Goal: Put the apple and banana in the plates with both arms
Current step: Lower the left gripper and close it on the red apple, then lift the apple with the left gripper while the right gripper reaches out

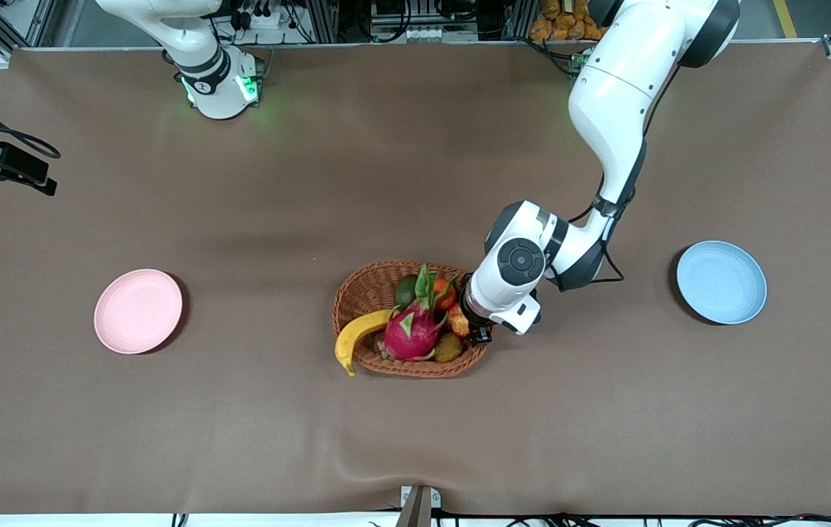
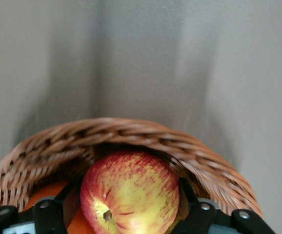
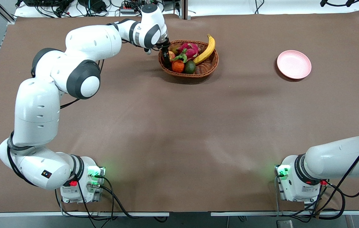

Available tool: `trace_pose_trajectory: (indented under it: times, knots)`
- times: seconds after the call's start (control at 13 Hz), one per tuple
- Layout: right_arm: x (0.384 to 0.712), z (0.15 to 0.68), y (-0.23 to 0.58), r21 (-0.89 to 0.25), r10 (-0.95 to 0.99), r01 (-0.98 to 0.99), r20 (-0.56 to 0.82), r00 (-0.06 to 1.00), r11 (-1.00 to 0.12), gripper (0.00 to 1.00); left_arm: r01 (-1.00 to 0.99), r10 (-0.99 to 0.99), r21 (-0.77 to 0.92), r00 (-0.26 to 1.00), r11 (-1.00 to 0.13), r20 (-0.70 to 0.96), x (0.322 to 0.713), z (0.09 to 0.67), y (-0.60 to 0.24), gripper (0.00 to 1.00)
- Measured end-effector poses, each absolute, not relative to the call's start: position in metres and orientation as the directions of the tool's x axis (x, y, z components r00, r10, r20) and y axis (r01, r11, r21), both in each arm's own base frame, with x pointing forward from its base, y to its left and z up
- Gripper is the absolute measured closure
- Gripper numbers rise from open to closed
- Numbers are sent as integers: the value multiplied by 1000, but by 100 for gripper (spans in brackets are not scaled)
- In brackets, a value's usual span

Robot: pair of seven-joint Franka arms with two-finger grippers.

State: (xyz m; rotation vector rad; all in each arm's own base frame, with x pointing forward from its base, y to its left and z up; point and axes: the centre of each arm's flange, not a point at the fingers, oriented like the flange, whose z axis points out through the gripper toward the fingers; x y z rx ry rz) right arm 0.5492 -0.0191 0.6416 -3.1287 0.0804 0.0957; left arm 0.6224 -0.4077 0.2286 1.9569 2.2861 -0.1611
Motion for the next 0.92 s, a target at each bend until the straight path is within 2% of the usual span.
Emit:
trace_pose_trajectory:
  times: [0.15,0.46,0.69,0.92]
  knots:
    - [550,642,-19,-9,-51,-52,-57,997,-999,0,990,974,30,-129,137,-184,628,258,-408,16]
    - [552,640,-19,-9,-51,-52,-51,997,-999,0,994,978,99,-22,43,-207,632,357,-398,17]
    - [559,637,-18,-10,-12,-12,-27,1000,-1000,0,992,980,99,91,-75,-178,628,420,-371,17]
    - [565,630,-14,-9,57,56,-34,998,-998,0,979,969,64,200,-192,-143,626,450,-338,17]
